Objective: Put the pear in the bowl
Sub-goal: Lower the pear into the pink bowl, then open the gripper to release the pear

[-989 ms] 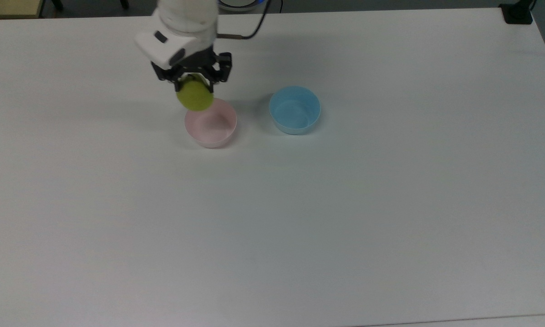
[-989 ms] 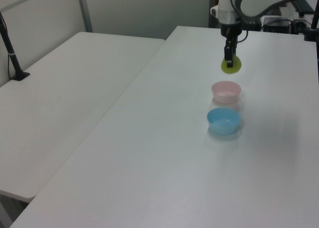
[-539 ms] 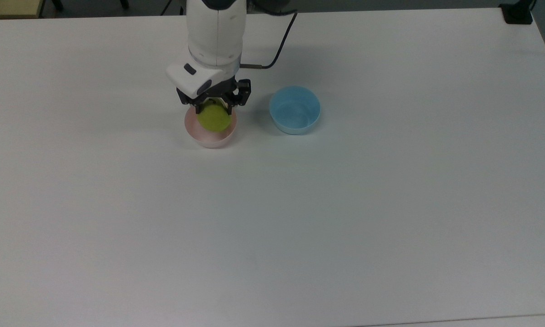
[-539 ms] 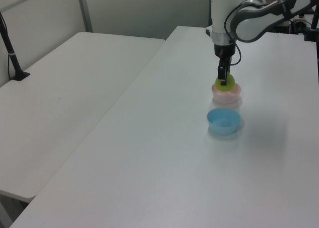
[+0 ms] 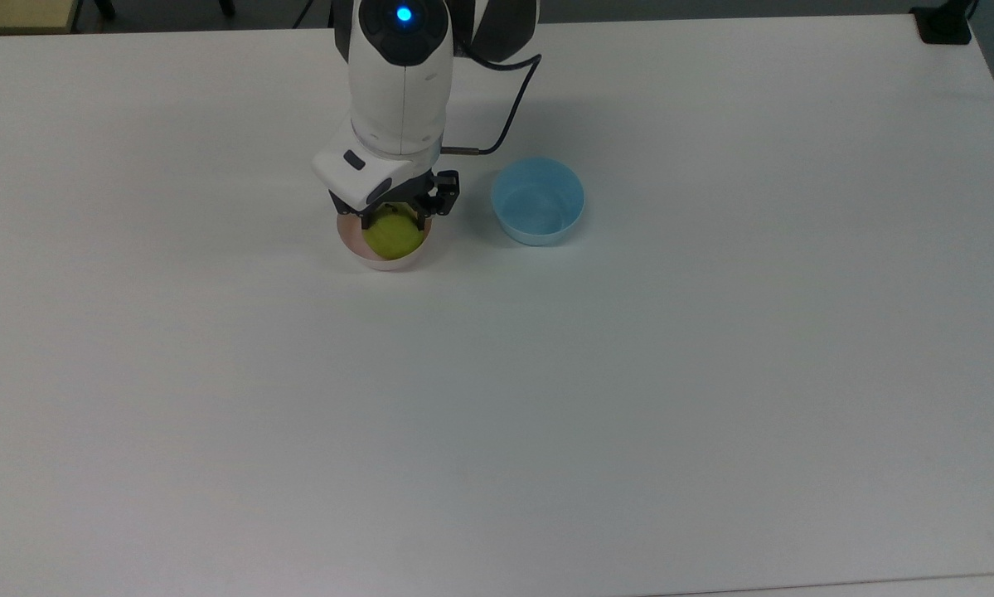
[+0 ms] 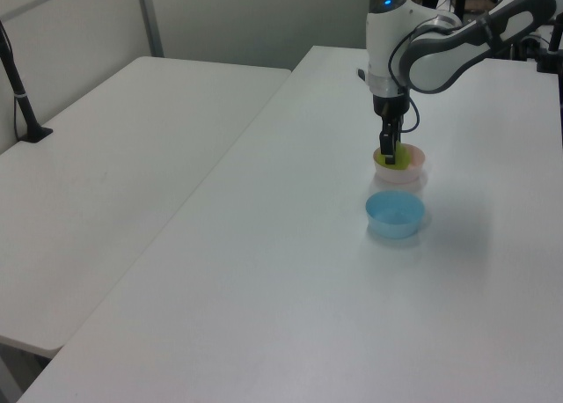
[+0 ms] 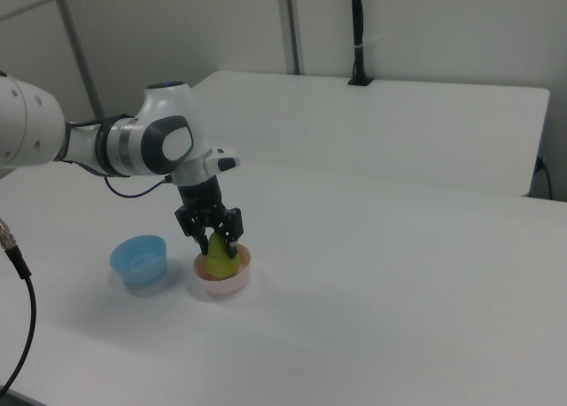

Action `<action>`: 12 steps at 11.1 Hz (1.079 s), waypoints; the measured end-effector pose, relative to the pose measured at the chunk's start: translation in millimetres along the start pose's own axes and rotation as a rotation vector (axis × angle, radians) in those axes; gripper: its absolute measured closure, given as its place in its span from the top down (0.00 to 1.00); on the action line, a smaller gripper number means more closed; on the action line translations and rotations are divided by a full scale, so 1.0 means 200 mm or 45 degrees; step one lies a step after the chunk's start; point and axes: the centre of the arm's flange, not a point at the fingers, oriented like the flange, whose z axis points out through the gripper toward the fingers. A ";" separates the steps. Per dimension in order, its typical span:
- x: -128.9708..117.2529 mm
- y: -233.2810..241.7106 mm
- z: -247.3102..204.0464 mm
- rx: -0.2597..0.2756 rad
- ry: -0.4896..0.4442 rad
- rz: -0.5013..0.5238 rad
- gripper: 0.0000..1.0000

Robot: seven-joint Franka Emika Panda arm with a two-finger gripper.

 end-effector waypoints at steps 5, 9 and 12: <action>0.02 0.00 0.00 0.000 0.017 0.073 0.96; -0.01 0.07 -0.31 -0.003 0.013 0.117 1.00; -0.05 0.15 -0.69 -0.002 0.070 0.152 1.00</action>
